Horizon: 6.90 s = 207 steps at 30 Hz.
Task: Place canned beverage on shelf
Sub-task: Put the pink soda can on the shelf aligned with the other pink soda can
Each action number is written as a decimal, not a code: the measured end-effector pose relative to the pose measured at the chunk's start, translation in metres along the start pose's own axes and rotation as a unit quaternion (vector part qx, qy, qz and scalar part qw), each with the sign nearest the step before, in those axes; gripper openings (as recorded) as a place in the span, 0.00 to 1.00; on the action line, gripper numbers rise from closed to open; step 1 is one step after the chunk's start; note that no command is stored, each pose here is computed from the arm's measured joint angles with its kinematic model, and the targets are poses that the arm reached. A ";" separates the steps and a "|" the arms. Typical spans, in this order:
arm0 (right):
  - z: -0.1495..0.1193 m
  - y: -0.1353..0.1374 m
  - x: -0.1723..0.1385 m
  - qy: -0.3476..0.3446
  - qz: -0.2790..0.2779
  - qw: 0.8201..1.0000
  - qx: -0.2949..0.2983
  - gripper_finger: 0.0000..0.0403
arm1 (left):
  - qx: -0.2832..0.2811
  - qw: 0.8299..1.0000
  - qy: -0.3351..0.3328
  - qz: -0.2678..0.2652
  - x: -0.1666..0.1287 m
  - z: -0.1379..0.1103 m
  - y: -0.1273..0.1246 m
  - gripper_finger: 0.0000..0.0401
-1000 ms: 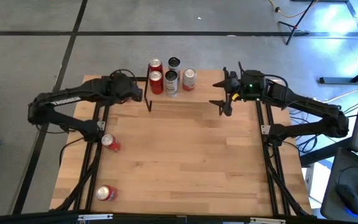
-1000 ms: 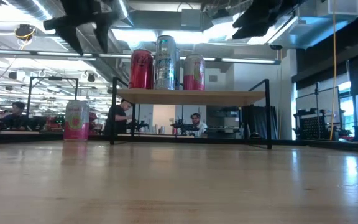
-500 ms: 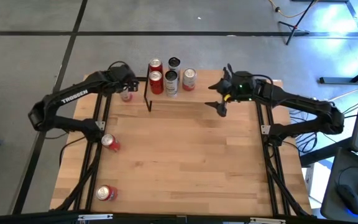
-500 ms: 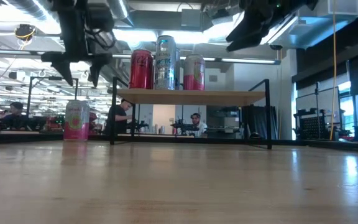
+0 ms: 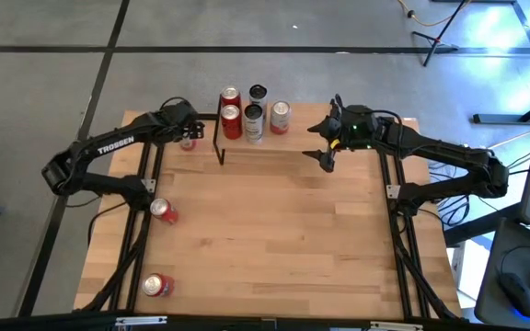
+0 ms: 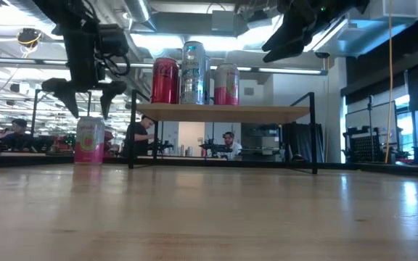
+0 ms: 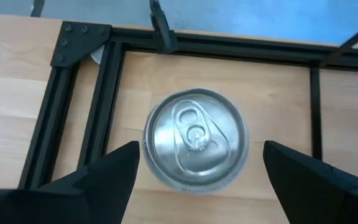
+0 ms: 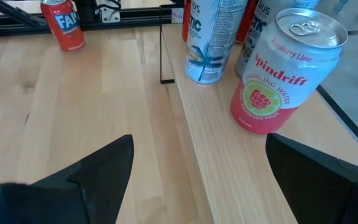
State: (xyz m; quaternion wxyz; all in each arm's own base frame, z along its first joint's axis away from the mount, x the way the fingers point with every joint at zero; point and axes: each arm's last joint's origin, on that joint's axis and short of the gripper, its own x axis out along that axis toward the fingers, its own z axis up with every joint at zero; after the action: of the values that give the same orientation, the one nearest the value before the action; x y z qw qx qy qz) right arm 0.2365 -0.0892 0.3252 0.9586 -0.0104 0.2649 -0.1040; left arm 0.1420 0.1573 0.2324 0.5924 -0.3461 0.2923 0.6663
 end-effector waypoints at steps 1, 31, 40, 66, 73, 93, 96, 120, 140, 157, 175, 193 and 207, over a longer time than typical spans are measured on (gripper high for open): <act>0.000 0.000 0.000 0.000 0.000 1.000 0.000 0.87 | -0.002 1.000 -0.004 0.001 0.003 -0.001 0.000 0.82; 0.000 0.000 0.000 0.001 0.000 1.000 0.010 0.87 | 0.089 0.992 0.004 -0.090 0.012 -0.036 -0.002 0.47; -0.002 0.001 -0.001 0.008 0.008 1.000 0.012 0.87 | 0.149 0.978 0.019 -0.144 -0.061 -0.035 -0.017 0.39; -0.006 0.002 -0.001 0.028 0.022 0.999 0.018 0.87 | 0.109 0.986 -0.004 -0.125 -0.089 -0.025 -0.017 0.49; -0.007 0.002 -0.001 0.033 0.022 0.999 0.018 0.87 | 0.025 0.995 0.059 -0.081 -0.050 -0.025 -0.002 0.60; -0.007 0.002 -0.001 0.032 0.022 0.999 0.033 0.87 | -0.050 0.967 0.102 -0.227 0.036 -0.017 0.008 0.49; -0.007 0.002 -0.001 0.032 0.022 0.999 0.033 0.87 | -0.057 0.965 0.103 -0.236 0.049 -0.018 0.004 0.47; -0.007 0.002 -0.001 0.033 0.021 0.998 0.057 0.87 | -0.105 0.914 0.156 -0.360 0.090 0.003 0.007 0.14; -0.006 0.002 -0.001 0.029 0.020 0.998 0.057 0.87 | -0.090 0.949 0.115 -0.280 0.074 0.009 0.020 0.10; -0.006 0.002 -0.001 0.029 0.021 0.998 0.057 0.87 | -0.064 0.973 0.092 -0.203 0.033 0.008 0.039 0.30; -0.005 0.005 -0.001 0.025 0.064 0.996 0.058 0.87 | -0.006 0.991 0.045 -0.124 0.037 0.006 0.031 0.53; -0.007 0.006 -0.001 0.035 0.087 0.993 0.071 0.87 | 0.030 0.992 0.030 -0.117 0.011 -0.003 0.004 0.66; -0.011 0.007 -0.002 0.055 0.088 0.992 0.073 0.87 | 0.035 0.999 0.030 0.003 -0.005 0.013 0.007 0.68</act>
State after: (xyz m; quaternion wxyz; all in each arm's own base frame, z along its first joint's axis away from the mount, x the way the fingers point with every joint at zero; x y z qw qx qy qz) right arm 0.2307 -0.0818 0.3157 0.9463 0.0890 0.3084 -0.0383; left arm 0.1342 0.1636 0.2439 0.5931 -0.3438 0.3341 0.6468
